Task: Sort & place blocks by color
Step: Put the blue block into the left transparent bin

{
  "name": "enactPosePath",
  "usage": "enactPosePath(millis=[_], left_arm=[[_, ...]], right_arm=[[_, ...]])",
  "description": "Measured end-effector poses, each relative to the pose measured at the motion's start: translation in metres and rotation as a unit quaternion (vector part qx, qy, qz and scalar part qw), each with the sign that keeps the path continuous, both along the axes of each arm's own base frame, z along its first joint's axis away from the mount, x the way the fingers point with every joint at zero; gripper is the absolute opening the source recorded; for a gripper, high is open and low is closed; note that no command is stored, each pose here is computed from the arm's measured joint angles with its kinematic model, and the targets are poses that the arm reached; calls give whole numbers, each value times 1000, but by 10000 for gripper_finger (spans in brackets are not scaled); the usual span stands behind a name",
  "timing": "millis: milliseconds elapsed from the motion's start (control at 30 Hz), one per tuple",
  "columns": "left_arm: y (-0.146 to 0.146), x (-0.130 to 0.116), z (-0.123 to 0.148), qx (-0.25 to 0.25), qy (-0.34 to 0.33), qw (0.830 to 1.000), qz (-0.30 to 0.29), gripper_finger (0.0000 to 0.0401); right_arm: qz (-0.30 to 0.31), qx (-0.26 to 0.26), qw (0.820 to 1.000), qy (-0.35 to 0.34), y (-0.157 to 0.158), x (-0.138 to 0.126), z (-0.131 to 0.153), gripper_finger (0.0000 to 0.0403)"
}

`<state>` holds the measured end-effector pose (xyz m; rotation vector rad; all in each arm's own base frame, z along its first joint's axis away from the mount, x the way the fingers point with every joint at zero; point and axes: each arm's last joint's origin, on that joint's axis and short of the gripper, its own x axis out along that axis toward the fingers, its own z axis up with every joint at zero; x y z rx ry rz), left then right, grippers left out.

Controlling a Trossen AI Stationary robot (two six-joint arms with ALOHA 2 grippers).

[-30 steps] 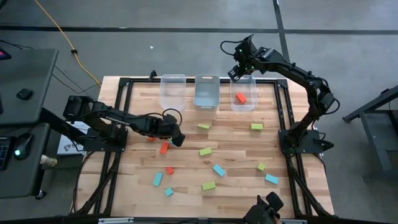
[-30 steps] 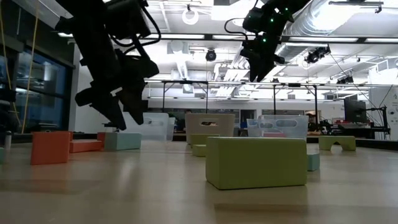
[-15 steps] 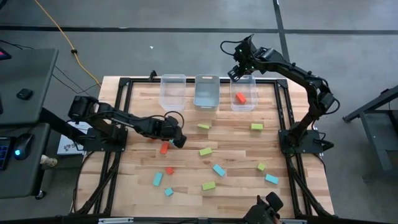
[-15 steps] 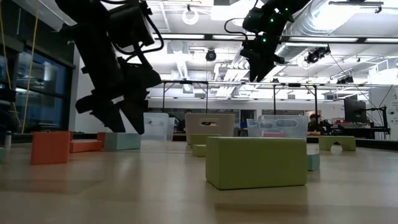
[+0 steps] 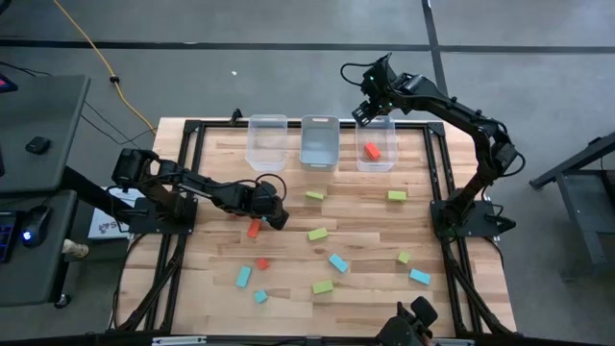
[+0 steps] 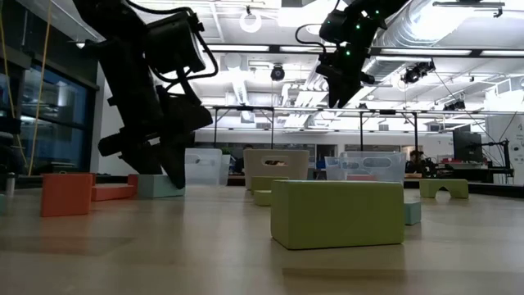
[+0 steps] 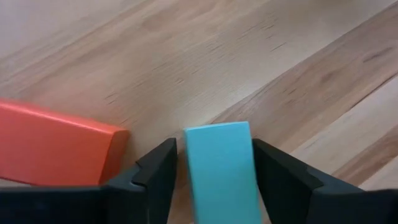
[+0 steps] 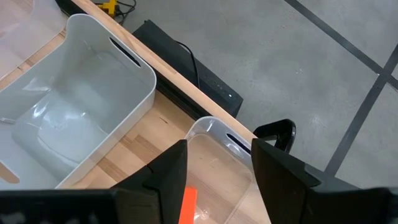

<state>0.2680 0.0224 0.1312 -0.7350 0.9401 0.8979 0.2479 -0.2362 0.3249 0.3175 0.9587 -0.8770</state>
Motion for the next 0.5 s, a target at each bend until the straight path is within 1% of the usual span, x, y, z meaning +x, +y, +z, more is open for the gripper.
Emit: enactPosePath(millis=[300, 367, 500], left_arm=[[0, 4, 1, 8, -11, 1000, -20, 104], [0, 4, 1, 10, -10, 1000, -23, 95], [0, 4, 1, 14, -9, 999, -32, 91]], right_arm=[[0, 0, 1000, 0, 0, 0, 0, 170], [0, 0, 1000, 0, 0, 0, 0, 170], [0, -1, 1000, 0, 0, 0, 0, 170]])
